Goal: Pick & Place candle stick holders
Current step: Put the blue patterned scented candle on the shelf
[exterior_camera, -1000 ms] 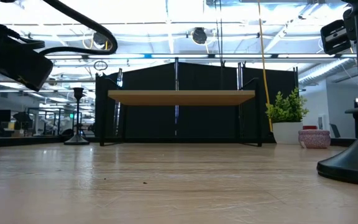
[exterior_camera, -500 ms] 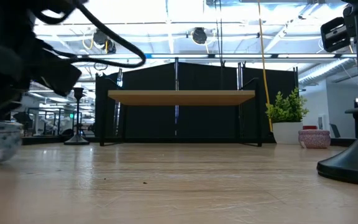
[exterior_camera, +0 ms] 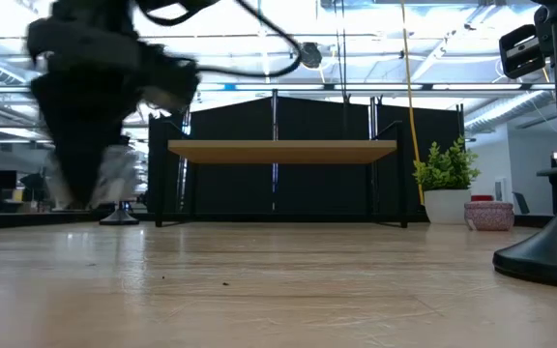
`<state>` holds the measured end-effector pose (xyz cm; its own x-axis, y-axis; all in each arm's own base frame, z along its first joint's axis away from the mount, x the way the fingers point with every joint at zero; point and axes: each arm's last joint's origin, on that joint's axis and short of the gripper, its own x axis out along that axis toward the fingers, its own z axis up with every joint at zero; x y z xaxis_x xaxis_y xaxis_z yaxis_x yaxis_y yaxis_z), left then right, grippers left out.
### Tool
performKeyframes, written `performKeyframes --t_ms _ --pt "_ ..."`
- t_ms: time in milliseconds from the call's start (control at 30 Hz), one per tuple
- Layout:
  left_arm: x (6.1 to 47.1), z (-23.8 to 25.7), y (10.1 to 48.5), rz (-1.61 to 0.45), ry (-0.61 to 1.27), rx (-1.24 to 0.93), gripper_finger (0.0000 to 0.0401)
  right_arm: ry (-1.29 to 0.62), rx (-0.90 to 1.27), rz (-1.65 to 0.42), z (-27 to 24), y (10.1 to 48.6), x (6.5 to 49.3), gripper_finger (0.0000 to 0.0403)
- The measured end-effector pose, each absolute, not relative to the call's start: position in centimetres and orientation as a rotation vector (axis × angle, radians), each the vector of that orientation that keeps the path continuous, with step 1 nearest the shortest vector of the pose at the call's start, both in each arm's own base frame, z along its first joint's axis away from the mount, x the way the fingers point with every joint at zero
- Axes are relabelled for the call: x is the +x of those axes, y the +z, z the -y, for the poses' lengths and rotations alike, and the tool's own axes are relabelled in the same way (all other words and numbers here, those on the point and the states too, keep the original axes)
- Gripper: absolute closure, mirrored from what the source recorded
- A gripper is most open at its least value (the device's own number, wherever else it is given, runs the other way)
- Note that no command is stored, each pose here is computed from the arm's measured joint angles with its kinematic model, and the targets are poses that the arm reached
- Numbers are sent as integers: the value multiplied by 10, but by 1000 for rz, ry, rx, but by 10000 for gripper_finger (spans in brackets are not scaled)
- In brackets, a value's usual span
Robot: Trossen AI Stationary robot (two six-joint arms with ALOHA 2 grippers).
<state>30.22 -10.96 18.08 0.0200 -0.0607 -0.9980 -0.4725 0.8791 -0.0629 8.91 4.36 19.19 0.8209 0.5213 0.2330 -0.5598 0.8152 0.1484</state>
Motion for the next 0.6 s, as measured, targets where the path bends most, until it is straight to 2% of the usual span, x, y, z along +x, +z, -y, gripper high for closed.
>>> performKeyframes --t_ms 233,500,600 --pt "324 84 219 -1469 316 -338 110 581 215 185 -44 192 89 252" --pt "343 44 267 -1381 331 -234 94 583 215 184 -44 192 89 252" --pt "346 24 288 -1347 366 -176 101 583 215 184 -44 192 89 252"
